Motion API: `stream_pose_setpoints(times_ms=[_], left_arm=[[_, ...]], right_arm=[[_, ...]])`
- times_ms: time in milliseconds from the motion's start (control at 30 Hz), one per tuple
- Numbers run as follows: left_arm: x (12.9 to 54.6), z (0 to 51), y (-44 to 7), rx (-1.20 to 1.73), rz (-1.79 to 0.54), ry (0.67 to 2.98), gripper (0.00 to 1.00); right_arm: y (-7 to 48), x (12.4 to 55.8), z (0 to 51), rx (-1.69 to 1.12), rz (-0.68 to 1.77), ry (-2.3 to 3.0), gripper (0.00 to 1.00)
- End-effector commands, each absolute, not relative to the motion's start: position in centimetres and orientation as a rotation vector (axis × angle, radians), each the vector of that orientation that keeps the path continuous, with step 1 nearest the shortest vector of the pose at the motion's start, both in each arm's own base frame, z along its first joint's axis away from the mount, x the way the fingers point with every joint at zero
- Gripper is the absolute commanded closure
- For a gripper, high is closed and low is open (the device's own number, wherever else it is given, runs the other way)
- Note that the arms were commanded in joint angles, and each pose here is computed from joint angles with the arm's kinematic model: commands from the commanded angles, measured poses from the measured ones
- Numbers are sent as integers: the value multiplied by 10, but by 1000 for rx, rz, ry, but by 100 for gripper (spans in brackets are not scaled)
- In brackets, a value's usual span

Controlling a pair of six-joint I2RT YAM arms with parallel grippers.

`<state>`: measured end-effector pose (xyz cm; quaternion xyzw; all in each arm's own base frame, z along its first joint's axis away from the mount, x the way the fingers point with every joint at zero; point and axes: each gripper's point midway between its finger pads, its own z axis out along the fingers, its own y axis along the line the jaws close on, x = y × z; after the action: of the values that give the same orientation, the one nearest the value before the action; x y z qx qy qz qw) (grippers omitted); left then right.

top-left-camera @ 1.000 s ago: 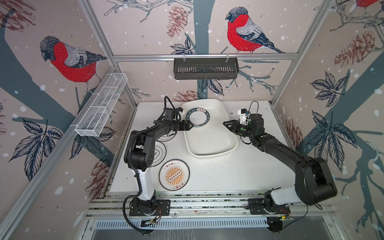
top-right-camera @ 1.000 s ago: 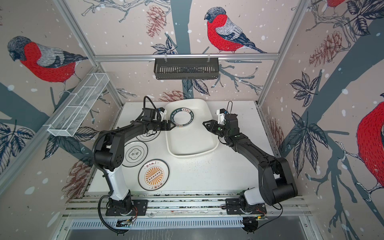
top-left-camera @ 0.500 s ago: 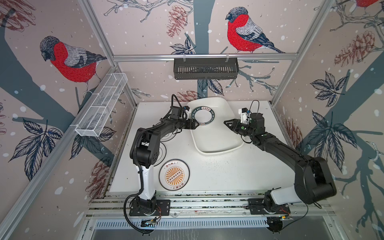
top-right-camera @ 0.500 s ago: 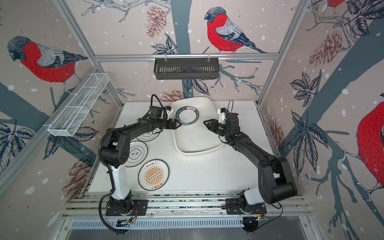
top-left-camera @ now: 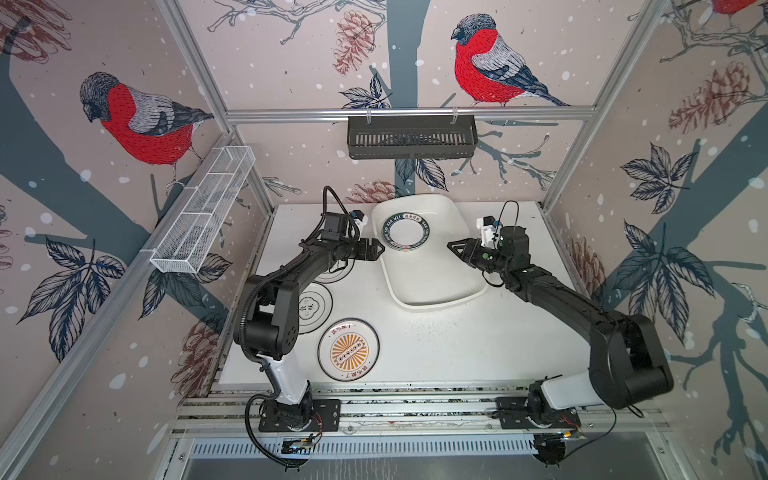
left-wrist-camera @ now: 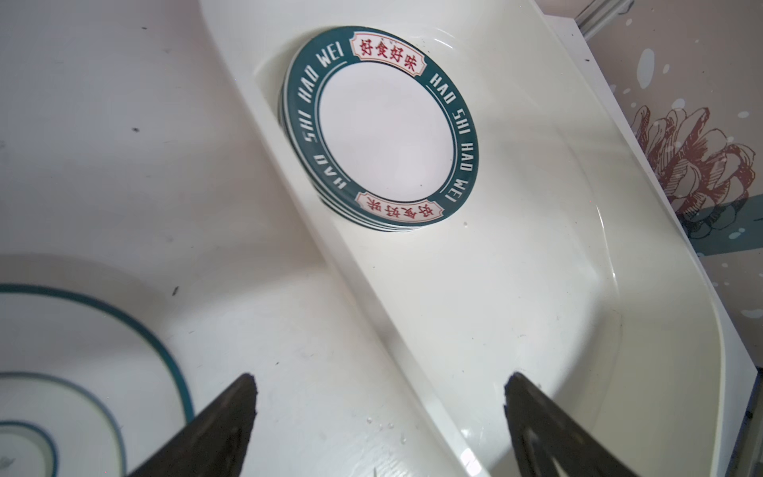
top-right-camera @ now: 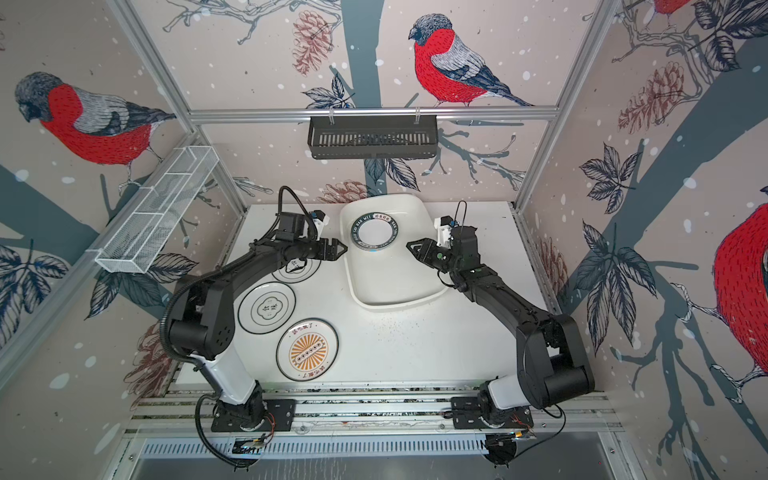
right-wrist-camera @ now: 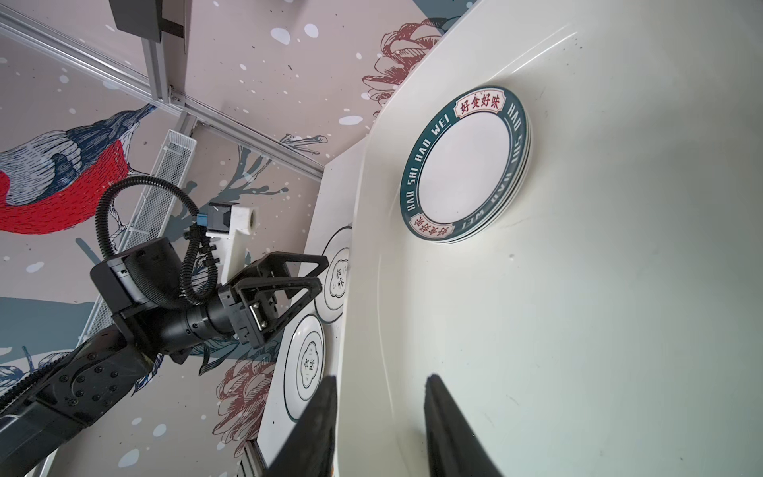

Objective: Place the plates into the plastic bin on the countertop
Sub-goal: 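Lower the left gripper over the white plate nearest the tray, then close the left gripper on the white plate's rim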

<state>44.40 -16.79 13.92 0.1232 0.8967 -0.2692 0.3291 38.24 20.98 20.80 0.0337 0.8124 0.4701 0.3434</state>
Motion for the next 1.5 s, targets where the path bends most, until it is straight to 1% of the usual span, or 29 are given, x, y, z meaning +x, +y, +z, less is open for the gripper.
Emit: stream_pose_setpoints(times_ms=[0,200,267,433,533,633,833,1000,1233,1467], left_arm=[[434,139,-140,280,-641,2381,7],[422,138,-95,243,-489,2447,7],[424,131,-77,173,-423,2485,7],[428,117,-46,56,-409,2528,7],[432,112,-23,-9,-334,2534,9],[433,106,-6,-62,-229,2562,14],[436,94,16,-187,-179,2600,15],[442,85,33,-250,-202,2602,16],[445,64,52,-330,-230,2630,19],[450,57,43,-306,-353,2633,22]], right_arm=[[214,381,217,48,1250,2073,63],[220,383,217,40,1270,2067,63],[223,384,218,36,1277,2063,63],[227,383,217,32,1284,2067,64],[227,381,217,31,1285,2068,64],[226,380,218,30,1280,2068,64],[227,380,216,34,1282,2070,64],[227,379,217,29,1281,2069,64],[225,379,215,37,1275,2071,64],[225,380,214,43,1270,2074,65]])
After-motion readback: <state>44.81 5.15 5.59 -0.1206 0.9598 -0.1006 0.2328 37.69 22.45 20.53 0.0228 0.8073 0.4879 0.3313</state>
